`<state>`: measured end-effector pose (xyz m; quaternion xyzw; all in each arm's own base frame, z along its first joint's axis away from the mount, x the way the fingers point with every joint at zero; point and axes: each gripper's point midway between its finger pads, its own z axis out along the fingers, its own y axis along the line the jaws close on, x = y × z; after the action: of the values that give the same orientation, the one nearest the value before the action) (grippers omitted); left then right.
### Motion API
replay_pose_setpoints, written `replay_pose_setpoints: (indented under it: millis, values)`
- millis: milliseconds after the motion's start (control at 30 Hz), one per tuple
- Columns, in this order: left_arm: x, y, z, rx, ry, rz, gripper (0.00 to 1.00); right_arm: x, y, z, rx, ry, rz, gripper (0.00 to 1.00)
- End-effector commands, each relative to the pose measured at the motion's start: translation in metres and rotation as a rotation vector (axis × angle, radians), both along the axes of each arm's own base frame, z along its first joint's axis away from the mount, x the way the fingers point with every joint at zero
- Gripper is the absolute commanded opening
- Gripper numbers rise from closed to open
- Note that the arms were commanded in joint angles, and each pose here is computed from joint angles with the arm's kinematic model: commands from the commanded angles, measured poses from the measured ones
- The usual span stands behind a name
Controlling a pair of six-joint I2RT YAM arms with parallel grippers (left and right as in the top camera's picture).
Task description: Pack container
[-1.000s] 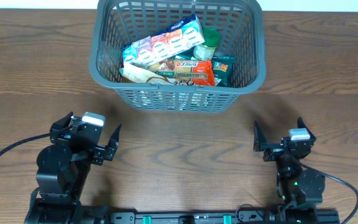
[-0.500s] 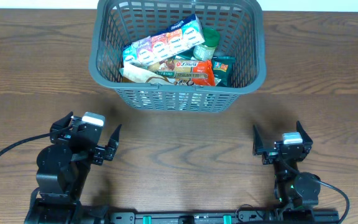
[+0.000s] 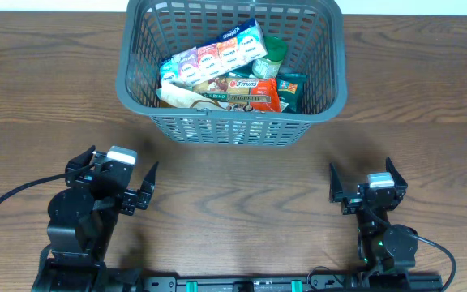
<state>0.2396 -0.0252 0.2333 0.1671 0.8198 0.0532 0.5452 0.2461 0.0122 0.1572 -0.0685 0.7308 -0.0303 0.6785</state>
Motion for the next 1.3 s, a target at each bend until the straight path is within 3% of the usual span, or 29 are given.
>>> replay_pose_setpoints:
  millis: [0,633,833,1000,1267]
  values:
    - [0.0,-0.002,0.003,0.001,-0.007,-0.012,0.99,0.0,0.002,0.0,0.018,-0.003,0.007,0.99]
    - [-0.001,0.0,0.003,0.0,-0.009,-0.004,0.99,0.0,0.002,0.0,0.018,-0.003,0.007,0.99]
    - [-0.02,-0.008,-0.002,-0.158,0.0,0.002,0.99,0.0,0.002,0.0,0.018,-0.003,0.007,0.99]
    - [-0.016,-0.007,-0.005,-0.222,-0.151,0.011,0.99,0.0,0.002,0.0,0.018,-0.003,0.007,0.99]
    - [0.001,0.021,-0.019,-0.29,-0.384,0.173,0.99,0.0,0.002,0.0,0.018,-0.003,0.007,0.99]
